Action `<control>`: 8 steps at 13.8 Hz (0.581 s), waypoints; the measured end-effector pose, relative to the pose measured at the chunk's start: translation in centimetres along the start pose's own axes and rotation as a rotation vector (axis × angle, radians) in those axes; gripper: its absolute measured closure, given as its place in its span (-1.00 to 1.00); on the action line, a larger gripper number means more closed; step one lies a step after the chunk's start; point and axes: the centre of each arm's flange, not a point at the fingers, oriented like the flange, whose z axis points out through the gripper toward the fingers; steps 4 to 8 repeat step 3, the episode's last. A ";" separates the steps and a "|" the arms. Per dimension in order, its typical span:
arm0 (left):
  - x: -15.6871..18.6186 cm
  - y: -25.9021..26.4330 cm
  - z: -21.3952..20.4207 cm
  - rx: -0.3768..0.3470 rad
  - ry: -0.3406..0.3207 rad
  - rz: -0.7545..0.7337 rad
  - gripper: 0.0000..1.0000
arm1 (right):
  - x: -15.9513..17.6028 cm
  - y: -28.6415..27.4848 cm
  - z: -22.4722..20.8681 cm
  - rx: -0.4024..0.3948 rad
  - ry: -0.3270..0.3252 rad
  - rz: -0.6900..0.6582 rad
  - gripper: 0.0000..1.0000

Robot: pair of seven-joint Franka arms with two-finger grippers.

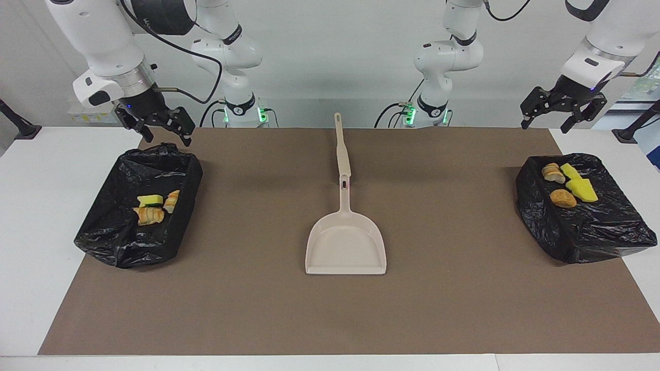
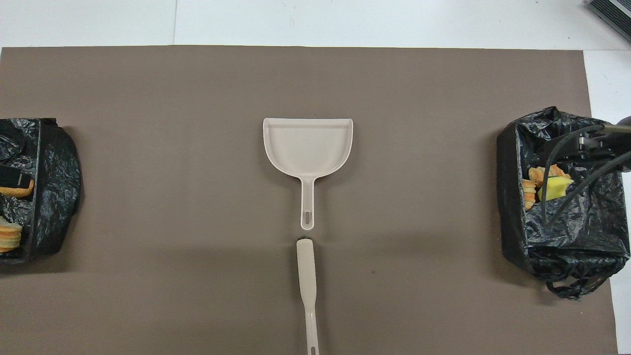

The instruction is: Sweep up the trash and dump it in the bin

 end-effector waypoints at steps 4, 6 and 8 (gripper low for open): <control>0.0 -0.1 0.0 -0.001 -0.002 -0.002 -1.00 | 0.0 0.0 0.0 0.000 0.000 0.000 -1.00; 0.0 -0.1 0.0 -0.001 -0.002 -0.002 -1.00 | 0.0 0.0 0.0 0.000 0.000 0.000 -1.00; 0.0 -0.1 0.0 -0.001 -0.002 -0.002 -1.00 | 0.0 0.0 0.0 0.000 0.000 0.000 -1.00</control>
